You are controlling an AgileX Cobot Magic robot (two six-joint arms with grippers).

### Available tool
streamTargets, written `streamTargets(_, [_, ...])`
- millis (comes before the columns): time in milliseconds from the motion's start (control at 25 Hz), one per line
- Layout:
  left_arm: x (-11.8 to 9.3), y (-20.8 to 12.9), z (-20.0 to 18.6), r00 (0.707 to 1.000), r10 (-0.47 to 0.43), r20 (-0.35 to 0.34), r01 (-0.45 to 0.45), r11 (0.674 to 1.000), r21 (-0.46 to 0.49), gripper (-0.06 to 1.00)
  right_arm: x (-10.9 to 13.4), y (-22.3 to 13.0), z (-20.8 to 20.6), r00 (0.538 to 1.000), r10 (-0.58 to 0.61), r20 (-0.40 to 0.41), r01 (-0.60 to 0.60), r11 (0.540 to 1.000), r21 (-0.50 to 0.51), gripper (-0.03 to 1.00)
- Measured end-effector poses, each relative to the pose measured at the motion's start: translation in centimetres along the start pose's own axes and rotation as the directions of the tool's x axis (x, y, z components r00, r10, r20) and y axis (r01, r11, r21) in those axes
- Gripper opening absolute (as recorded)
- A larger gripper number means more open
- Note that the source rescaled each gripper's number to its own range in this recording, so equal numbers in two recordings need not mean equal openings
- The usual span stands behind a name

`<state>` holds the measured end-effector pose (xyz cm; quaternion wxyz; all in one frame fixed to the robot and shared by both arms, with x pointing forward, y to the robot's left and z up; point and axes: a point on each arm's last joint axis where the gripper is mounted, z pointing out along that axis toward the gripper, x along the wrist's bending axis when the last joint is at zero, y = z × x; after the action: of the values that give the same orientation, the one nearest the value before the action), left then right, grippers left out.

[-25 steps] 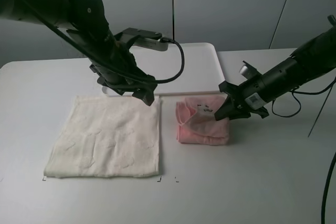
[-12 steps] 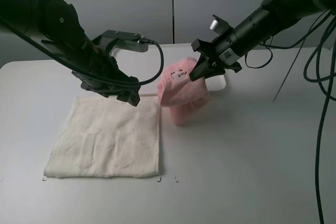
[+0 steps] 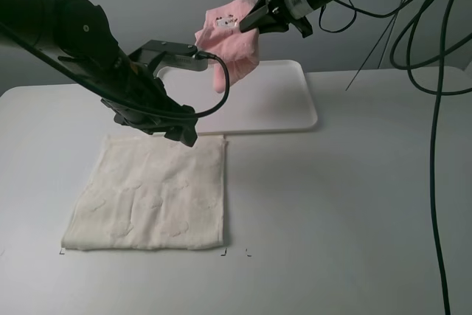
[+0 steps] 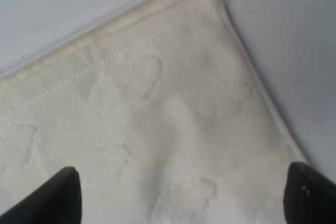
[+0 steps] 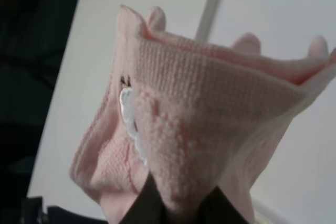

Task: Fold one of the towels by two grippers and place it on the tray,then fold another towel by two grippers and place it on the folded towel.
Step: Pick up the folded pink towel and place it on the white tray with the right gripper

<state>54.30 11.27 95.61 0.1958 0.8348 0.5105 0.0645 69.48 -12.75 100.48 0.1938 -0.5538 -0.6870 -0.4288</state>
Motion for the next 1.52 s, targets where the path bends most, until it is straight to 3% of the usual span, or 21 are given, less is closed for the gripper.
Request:
streamTargets(200, [0.0,0.0,0.0,1.0,-0.002,0.001,0.002,1.0,-0.004,0.98,-0.2,1.3,2.5,0.993,0.039,-0.115,-0.044,0.998,-0.04,0.06])
streamTargets(320, [0.0,0.0,0.0,1.0,-0.002,0.001,0.002,1.0,-0.004,0.98,-2.1,1.3,4.5,0.988,0.082,-0.132,-0.087,0.996,-0.034,0.06])
streamTargets(560, [0.0,0.0,0.0,1.0,-0.002,0.001,0.002,1.0,-0.004,0.98,-8.6,-0.9,8.7,0.994,0.11,0.026,-0.111,0.993,0.035,0.06])
streamTargets(760, [0.0,0.0,0.0,1.0,-0.005,0.003,0.005,1.0,-0.004,0.98,-10.6,-1.1,9.6,0.989,0.089,0.117,-0.089,0.996,0.0,0.07])
streamTargets(840, [0.0,0.0,0.0,1.0,-0.005,0.003,0.005,1.0,-0.004,0.98,-10.7,-1.0,9.5,0.988,0.088,0.126,-0.087,0.996,-0.016,0.18])
streamTargets(920, [0.0,0.0,0.0,1.0,-0.005,0.003,0.005,1.0,-0.004,0.98,-10.7,-1.0,9.5,0.988,0.089,0.128,-0.086,0.996,-0.021,0.49])
streamTargets(960, [0.0,0.0,0.0,1.0,-0.005,0.003,0.005,1.0,-0.004,0.98,-10.7,-1.0,9.5,0.988,0.087,0.13,-0.085,0.996,-0.021,0.74])
streamTargets(1000, [0.0,0.0,0.0,1.0,-0.007,0.004,0.007,1.0,-0.004,0.98,-10.7,-1.0,9.5,0.988,0.082,0.127,-0.081,0.997,-0.015,0.89])
streamTargets(1040, [0.0,0.0,0.0,1.0,-0.007,0.004,0.007,1.0,-0.002,0.98,-10.7,-1.1,9.5,0.989,0.076,0.127,-0.075,0.997,-0.009,0.95])
streamTargets(1200, [0.0,-0.1,0.0,1.0,-0.007,0.005,0.007,1.0,0.012,0.98,-10.8,-1.2,9.1,0.982,0.008,0.188,-0.014,0.999,0.035,1.0])
streamTargets(1320, [0.0,-0.2,0.0,1.0,-0.007,0.005,0.007,1.0,0.024,0.98,-9.6,-0.4,7.3,0.956,-0.074,0.285,0.063,0.997,0.047,1.0])
streamTargets(1520, [0.0,-0.4,0.0,1.0,-0.003,0.005,0.003,0.999,0.048,0.98,-5.7,1.6,2.9,0.896,-0.196,0.397,0.199,0.979,0.036,1.0])
